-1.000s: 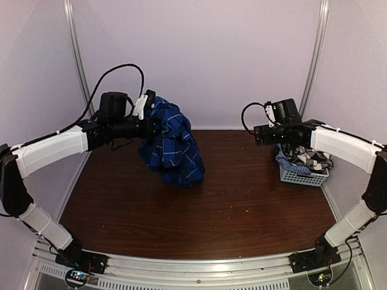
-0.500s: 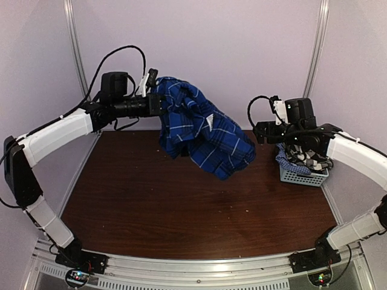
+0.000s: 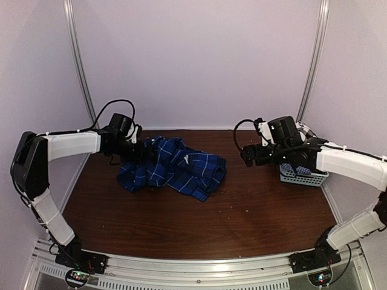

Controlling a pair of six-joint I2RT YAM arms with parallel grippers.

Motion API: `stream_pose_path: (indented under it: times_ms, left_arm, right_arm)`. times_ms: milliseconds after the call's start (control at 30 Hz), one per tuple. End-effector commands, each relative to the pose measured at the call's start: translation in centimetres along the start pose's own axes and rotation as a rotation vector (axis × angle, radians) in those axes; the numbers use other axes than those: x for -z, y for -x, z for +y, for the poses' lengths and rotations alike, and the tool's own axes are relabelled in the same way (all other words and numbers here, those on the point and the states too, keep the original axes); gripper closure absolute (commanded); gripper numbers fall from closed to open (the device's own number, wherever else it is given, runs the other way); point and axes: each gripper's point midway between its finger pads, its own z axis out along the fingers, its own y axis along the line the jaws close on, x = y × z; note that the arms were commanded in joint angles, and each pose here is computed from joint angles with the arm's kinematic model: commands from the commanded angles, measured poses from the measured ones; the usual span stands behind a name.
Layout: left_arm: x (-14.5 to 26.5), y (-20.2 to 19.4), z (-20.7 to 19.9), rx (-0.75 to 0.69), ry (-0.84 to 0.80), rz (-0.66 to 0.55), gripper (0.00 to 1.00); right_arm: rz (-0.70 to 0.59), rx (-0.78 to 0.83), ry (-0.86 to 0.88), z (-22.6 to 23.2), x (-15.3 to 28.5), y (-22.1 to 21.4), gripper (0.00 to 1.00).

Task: Fold and stack the long sleeve shirts
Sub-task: Place the crumpled shirt at the center of the board, then pick up the crumpled shirt from the center of the board.

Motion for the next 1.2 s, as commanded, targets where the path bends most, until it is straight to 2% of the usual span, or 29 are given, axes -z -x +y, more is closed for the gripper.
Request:
stream_pose_path:
  times_ms: [0, 167, 267, 400, 633, 867, 1000, 1167]
  left_arm:
    - [5.4, 3.0, -0.3, -0.067, 0.038, -0.196, 0.02]
    - [7.1, 0.6, -0.4, -0.064, -0.013, -0.206, 0.02]
    - [7.7, -0.3, -0.2, -0.06, -0.022, -0.215, 0.02]
    - [8.4, -0.8, 0.2, -0.068, -0.003, -0.223, 0.02]
    - [9.3, -1.4, 0.0, -0.072, -0.021, -0.236, 0.02]
    - [10.1, -1.8, 0.0, -0.1, -0.03, -0.245, 0.02]
    - [9.7, -3.5, -0.1, -0.057, -0.07, -0.214, 0.02]
    - [8.6, -6.4, -0.9, -0.003, -0.154, -0.19, 0.04]
  right_arm:
    - [0.066, 0.073, 0.175, 7.3, -2.7, -3.5, 0.01]
    - [0.187, 0.257, 0.29, 16.1, -5.9, -8.2, 0.07]
    - [0.251, 0.346, 0.301, 19.4, -8.0, -10.5, 0.14]
    - [0.286, 0.406, 0.31, 21.9, -10.1, -12.1, 0.19]
    - [0.352, 0.449, 0.245, 21.7, -13.6, -14.2, 0.26]
    - [0.372, 0.437, 0.178, 19.6, -15.5, -14.9, 0.29]
    - [0.388, 0.434, 0.132, 17.7, -16.4, -15.0, 0.41]
    - [0.387, 0.441, 0.079, 15.9, -16.5, -14.6, 0.64]
